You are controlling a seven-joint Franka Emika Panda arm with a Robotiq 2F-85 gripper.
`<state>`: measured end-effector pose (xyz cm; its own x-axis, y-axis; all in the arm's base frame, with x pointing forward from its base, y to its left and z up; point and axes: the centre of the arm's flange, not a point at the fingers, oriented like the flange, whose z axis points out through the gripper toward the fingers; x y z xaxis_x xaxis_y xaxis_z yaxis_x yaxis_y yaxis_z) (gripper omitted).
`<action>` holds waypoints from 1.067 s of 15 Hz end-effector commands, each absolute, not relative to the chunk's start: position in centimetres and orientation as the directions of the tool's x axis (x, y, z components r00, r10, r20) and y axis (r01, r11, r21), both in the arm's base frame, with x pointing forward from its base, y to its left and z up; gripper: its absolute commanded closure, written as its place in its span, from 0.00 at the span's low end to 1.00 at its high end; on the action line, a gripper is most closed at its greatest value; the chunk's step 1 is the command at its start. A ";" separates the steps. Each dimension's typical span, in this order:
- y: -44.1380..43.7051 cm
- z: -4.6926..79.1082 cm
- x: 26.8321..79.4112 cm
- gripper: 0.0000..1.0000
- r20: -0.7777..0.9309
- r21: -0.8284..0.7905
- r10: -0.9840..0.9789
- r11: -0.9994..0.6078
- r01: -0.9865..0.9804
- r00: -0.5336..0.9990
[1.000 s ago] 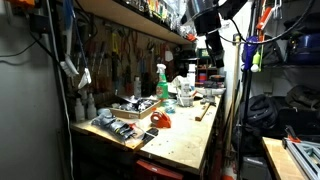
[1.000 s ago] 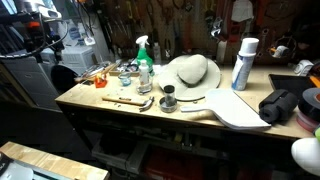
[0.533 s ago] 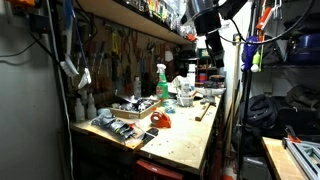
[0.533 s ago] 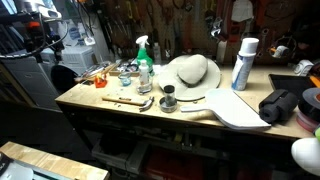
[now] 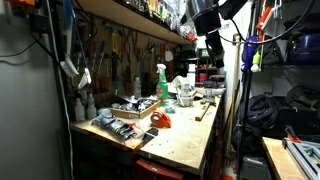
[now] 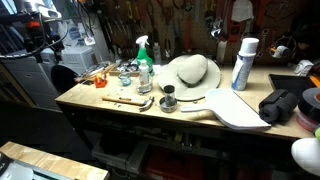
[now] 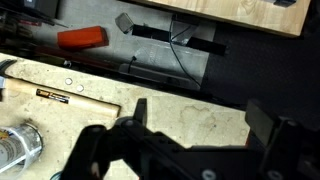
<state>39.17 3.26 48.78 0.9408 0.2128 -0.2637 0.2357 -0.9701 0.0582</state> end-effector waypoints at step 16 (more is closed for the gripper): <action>-2.0 41.6 49.0 0.00 0.245 0.140 -0.002 -0.989 -0.037 0.969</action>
